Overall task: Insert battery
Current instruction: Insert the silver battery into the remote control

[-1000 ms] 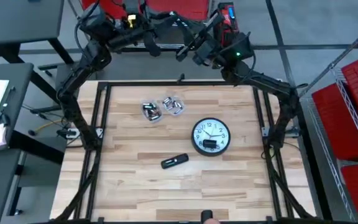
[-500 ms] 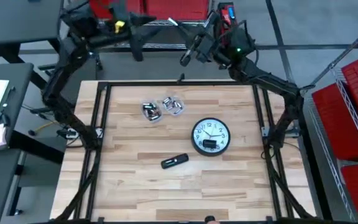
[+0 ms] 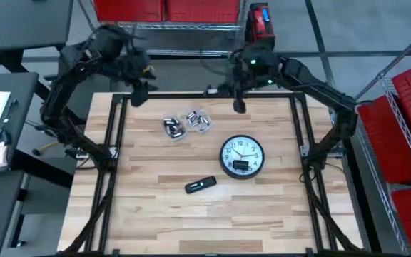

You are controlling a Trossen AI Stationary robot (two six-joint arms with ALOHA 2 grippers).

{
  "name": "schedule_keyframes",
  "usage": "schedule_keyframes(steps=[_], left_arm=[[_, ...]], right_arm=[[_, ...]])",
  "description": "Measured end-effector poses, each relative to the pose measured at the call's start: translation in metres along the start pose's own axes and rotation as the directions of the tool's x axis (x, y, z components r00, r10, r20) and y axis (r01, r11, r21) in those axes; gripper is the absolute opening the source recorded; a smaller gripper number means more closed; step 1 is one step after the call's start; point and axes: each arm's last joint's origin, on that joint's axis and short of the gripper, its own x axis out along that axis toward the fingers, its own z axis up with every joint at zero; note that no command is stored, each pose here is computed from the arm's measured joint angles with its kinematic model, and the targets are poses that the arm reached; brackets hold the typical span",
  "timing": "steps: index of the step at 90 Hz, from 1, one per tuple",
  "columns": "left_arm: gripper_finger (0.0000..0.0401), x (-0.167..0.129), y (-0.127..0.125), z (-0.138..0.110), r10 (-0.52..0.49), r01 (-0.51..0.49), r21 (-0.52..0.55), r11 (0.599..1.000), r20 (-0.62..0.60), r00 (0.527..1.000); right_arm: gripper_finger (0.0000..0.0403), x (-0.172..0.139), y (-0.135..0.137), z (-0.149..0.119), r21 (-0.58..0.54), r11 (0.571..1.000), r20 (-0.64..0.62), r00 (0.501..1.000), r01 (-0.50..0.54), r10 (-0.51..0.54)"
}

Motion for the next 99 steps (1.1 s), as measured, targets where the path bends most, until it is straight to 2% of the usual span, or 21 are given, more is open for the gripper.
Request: schedule_keyframes(steps=[9, 19, 32, 48, 62, 76, 89, 99], left_arm=[[0.0172, 0.015, -0.007, -0.014, -0.036, 0.032, -0.063, 0.997, -0.061, 0.997], [0.0172, 0.029, -0.026, -0.033, -0.082, 0.074, -0.137, 0.988, -0.052, 0.995], [0.0172, 0.048, -0.060, -0.065, -0.067, 0.075, -0.233, 0.970, 0.042, 0.997], [0.0172, 0.068, -0.113, -0.108, -0.089, 0.125, -0.258, 0.958, 0.145, 0.985], [0.0172, 0.094, -0.158, -0.149, -0.094, 0.118, -0.304, 0.945, 0.093, 0.991], [0.0172, 0.112, -0.197, -0.177, -0.071, 0.094, -0.316, 0.944, 0.083, 0.994], [0.0172, 0.125, -0.218, -0.192, -0.005, 0.025, -0.328, 0.944, 0.059, 0.998], [0.0171, 0.144, -0.227, -0.207, 0.012, -0.021, -0.323, 0.946, -0.029, 1.000]], right_arm=[[0.0016, 0.019, 0.009, -0.013, 0.014, 0.996, -0.072, 0.994, -0.083, 0.084], [0.0016, 0.045, 0.023, -0.030, 0.023, 0.983, -0.109, 0.977, -0.182, 0.183], [0.0016, 0.081, 0.046, -0.054, 0.009, 0.966, -0.147, 0.955, -0.257, 0.256], [0.0016, 0.115, 0.085, -0.075, -0.051, 0.936, -0.142, 0.931, -0.347, 0.337], [0.0016, 0.133, 0.117, -0.084, -0.070, 0.930, -0.106, 0.930, -0.360, 0.352], [0.0016, 0.143, 0.149, -0.089, -0.100, 0.947, -0.092, 0.950, -0.306, 0.297], [0.0016, 0.152, 0.175, -0.090, -0.149, 0.942, -0.084, 0.953, -0.300, 0.291], [0.0016, 0.172, 0.196, -0.095, -0.100, 0.945, -0.095, 0.948, -0.312, 0.303]])
